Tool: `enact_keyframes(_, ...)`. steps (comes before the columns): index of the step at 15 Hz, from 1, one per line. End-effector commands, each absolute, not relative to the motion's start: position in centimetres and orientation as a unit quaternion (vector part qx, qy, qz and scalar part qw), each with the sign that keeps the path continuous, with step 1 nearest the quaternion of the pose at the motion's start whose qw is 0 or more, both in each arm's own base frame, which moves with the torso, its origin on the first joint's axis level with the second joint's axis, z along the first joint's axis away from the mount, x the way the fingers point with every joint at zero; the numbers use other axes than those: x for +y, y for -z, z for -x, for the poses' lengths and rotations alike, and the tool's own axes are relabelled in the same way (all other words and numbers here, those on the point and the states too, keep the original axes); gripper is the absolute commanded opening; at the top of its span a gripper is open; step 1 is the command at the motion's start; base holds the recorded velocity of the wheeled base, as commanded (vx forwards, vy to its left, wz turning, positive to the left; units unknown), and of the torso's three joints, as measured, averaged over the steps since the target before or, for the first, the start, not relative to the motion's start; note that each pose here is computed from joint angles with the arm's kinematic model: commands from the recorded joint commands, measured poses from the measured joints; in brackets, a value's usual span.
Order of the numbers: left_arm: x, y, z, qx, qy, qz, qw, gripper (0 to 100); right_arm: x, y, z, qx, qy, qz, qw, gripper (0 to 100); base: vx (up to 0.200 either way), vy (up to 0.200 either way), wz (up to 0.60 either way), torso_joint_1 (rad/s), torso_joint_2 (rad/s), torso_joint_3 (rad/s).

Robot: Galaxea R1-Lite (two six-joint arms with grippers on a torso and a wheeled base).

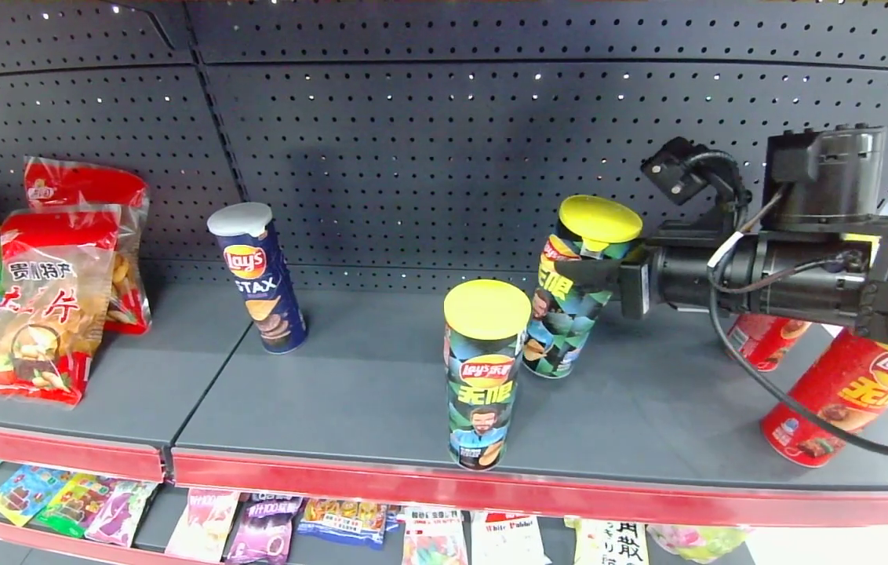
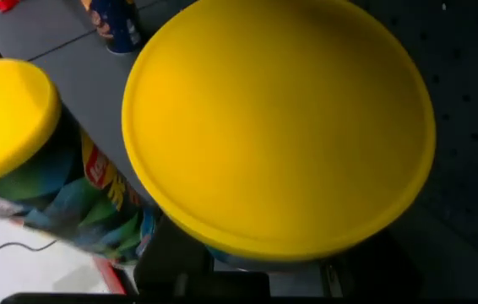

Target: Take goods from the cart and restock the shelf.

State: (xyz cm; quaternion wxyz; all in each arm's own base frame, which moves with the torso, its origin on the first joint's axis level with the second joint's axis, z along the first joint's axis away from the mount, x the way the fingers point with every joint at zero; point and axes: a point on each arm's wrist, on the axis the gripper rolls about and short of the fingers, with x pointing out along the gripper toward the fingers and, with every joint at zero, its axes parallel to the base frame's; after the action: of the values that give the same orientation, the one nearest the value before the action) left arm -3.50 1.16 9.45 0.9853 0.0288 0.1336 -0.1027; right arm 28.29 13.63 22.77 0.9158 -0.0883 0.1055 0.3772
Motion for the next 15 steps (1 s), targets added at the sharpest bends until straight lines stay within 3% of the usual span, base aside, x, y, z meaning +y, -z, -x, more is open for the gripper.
enact_keyframes(1, 1.2, -9.4, 3.4, 0.137, 0.102, -0.030, 0.985, 100, 14.8, -21.4, -29.2, 0.119, -0.387, 0.090, 0.910, 0, 0.000, 0.000, 0.00, 0.000, 0.00, 0.000)
enact_keyframes(15, 1.2, -9.4, 3.4, 0.137, 0.102, -0.030, 0.985, 100, 17.5, -19.8, -31.7, 0.123, -0.401, 0.098, 0.903, 0, 0.000, 0.000, 0.00, 0.000, 0.00, 0.000)
